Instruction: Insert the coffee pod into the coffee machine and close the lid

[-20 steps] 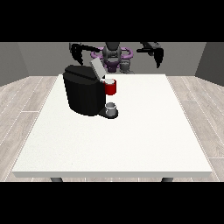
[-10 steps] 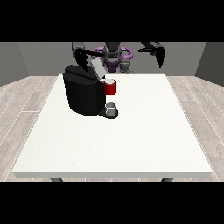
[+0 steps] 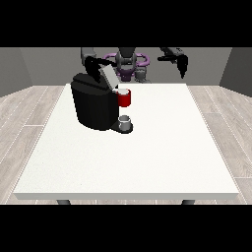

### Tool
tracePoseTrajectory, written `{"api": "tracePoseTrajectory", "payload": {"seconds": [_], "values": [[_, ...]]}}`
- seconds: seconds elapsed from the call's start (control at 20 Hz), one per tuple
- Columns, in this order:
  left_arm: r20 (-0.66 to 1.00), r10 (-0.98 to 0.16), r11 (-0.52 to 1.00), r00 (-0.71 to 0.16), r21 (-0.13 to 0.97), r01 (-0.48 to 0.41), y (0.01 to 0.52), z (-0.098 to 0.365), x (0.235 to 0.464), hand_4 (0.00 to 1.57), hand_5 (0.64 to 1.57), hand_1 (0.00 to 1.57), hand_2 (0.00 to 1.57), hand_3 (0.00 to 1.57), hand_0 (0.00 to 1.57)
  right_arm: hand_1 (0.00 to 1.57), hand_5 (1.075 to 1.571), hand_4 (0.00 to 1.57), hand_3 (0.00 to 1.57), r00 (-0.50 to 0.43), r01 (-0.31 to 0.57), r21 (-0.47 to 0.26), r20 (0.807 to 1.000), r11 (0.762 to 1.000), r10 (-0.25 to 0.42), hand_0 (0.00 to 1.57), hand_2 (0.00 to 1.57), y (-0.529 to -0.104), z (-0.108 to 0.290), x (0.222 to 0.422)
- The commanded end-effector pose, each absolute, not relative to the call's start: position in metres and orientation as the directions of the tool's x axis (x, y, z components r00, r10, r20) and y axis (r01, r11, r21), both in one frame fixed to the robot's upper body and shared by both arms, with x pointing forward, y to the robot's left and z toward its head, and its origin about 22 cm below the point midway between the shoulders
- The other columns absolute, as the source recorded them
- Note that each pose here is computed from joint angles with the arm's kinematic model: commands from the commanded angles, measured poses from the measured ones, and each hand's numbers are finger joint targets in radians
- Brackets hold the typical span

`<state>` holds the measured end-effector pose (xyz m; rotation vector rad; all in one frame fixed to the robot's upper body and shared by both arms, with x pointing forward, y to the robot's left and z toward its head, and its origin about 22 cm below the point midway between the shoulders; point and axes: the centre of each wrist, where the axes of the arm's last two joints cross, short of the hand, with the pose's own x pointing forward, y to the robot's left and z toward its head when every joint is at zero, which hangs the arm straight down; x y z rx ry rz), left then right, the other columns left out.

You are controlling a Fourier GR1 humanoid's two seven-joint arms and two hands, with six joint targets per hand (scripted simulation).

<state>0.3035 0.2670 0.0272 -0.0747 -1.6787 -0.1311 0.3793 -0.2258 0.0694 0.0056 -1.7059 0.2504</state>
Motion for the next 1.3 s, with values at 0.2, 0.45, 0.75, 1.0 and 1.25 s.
{"api": "tracePoseTrajectory", "payload": {"seconds": [0.2, 0.45, 0.75, 1.0, 1.25], "values": [[0.985, -0.030, 0.988, -0.170, 0.055, 0.142, 0.257, 0.036, 0.303, 0.00, 1.571, 0.00, 0.00, 0.00, 0.00, 0.00, 1.571, 0.00, 0.00, -0.190, -0.156, -0.191, 0.969, 0.969, 0.161, 0.00, 0.00, -0.221, 0.067, 0.392], [0.989, -0.052, 0.990, -0.141, 0.069, 0.121, 0.279, 0.041, 0.307, 0.00, 1.571, 0.00, 0.00, 0.00, 0.00, 0.00, 1.571, 0.00, 0.00, -0.170, -0.185, -0.200, 0.971, 0.962, 0.169, 0.00, 0.00, -0.203, 0.076, 0.396], [0.990, -0.053, 0.993, -0.130, 0.067, 0.100, 0.287, 0.023, 0.305, 0.16, 1.571, 0.00, 0.00, 0.00, 0.00, 0.00, 1.571, 0.21, 0.00, -0.208, -0.220, -0.247, 0.957, 0.944, 0.202, 0.00, 0.00, -0.181, 0.106, 0.406], [0.993, -0.030, 0.997, -0.115, 0.039, 0.072, 0.284, 0.025, 0.317, 0.12, 1.571, 0.00, 0.00, 0.00, 0.00, 0.00, 1.571, 0.17, 0.00, -0.281, -0.255, -0.333, 0.924, 0.908, 0.260, 0.00, 0.00, -0.147, 0.114, 0.403], [0.991, -0.025, 0.995, -0.129, 0.037, 0.090, 0.284, 0.015, 0.313, 0.00, 1.571, 0.00, 0.00, 0.00, 0.00, 0.00, 1.571, 0.11, 0.00, -0.288, -0.237, -0.335, 0.921, 0.912, 0.263, 0.00, 0.00, -0.138, 0.118, 0.405]]}}
